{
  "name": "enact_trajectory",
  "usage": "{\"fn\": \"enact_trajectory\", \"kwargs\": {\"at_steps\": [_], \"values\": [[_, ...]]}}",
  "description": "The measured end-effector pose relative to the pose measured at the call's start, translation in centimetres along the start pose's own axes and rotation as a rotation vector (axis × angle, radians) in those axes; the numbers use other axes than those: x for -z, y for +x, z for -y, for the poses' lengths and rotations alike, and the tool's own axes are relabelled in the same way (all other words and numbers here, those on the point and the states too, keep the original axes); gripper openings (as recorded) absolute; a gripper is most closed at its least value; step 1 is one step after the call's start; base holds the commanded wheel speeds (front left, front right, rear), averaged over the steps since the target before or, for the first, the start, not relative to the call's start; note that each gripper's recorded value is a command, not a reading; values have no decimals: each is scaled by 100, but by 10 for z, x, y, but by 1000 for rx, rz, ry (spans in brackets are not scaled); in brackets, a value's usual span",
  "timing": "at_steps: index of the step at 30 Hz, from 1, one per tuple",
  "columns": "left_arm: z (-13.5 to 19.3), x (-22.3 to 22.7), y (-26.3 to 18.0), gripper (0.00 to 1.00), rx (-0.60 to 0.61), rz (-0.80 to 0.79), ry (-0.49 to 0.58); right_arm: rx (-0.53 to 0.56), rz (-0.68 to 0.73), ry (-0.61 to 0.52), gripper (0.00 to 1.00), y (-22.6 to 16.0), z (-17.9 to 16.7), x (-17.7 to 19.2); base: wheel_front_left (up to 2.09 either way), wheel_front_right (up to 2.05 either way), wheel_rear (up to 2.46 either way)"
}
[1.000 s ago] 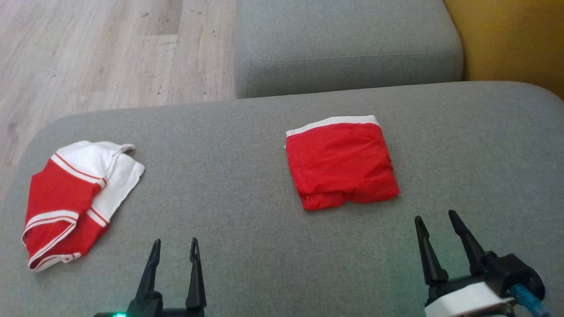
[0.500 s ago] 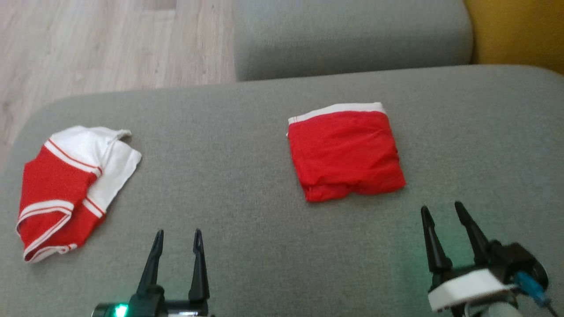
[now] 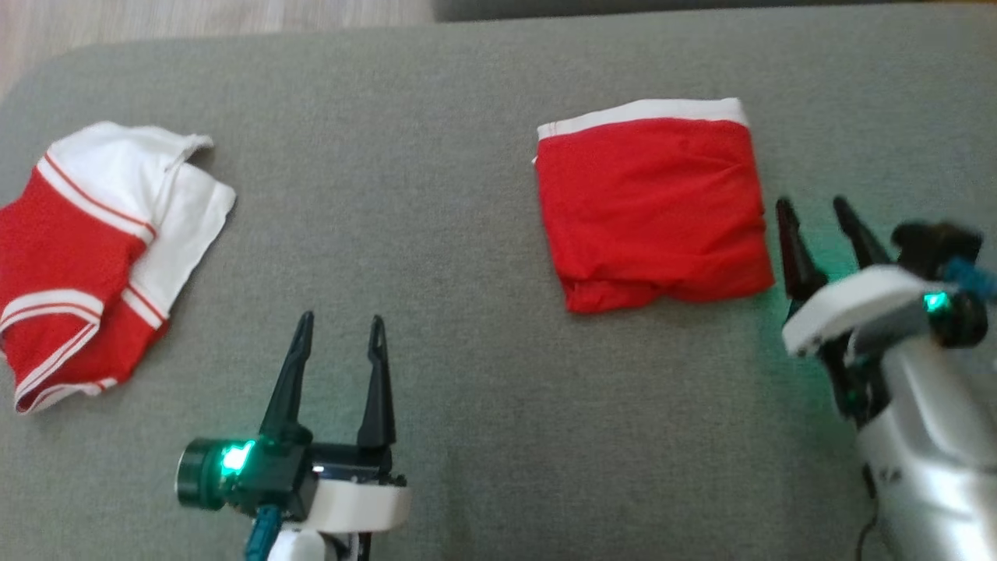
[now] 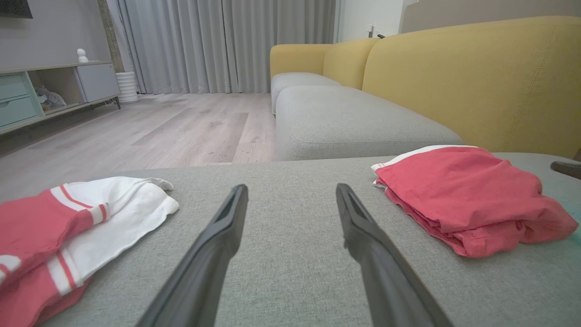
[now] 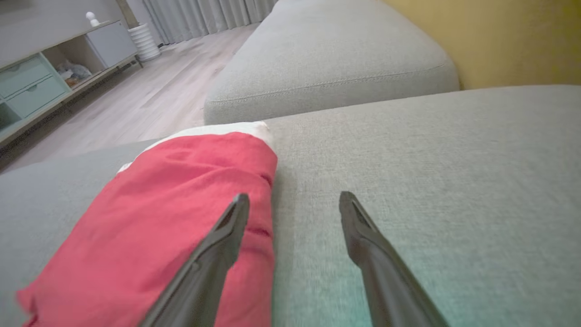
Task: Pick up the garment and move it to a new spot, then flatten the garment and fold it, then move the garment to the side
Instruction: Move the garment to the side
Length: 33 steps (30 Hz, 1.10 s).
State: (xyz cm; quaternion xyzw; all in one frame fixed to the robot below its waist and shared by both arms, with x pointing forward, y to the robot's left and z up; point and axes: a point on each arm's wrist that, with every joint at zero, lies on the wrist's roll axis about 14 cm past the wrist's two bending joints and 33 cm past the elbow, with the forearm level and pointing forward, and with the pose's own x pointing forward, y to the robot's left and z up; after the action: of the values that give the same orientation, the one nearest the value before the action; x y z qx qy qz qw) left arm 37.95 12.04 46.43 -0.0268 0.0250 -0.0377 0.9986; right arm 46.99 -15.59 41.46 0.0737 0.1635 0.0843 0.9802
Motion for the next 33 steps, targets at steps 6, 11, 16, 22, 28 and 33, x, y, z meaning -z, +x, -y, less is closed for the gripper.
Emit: {"fn": "enact_trajectory", "kwargs": {"at_steps": [6, 11, 16, 22, 28, 33], "values": [[-2, 1, 7, 100, -2, -2, 4, -49, -136, 46, 82, 27, -13, 19, 0, 0, 0], [-3, 7, 8, 100, -8, -18, 5, -72, -232, 88, 0, 26, -22, 43, 0, 0, 0], [4, 14, 14, 100, 14, -34, -1, -21, -197, 58, 0, 28, 8, 31, 0, 0, 0], [22, 23, 36, 100, 88, -42, 10, 137, -215, -60, 0, 17, 97, 16, 0, 0, 0], [44, 34, 67, 100, 177, -35, 7, 306, -244, -150, 0, 0, 182, 1, 0, 0, 0], [63, 52, 93, 100, 251, -43, -8, 468, -260, -230, 0, -20, 254, -16, 0, 0, 0]]}}
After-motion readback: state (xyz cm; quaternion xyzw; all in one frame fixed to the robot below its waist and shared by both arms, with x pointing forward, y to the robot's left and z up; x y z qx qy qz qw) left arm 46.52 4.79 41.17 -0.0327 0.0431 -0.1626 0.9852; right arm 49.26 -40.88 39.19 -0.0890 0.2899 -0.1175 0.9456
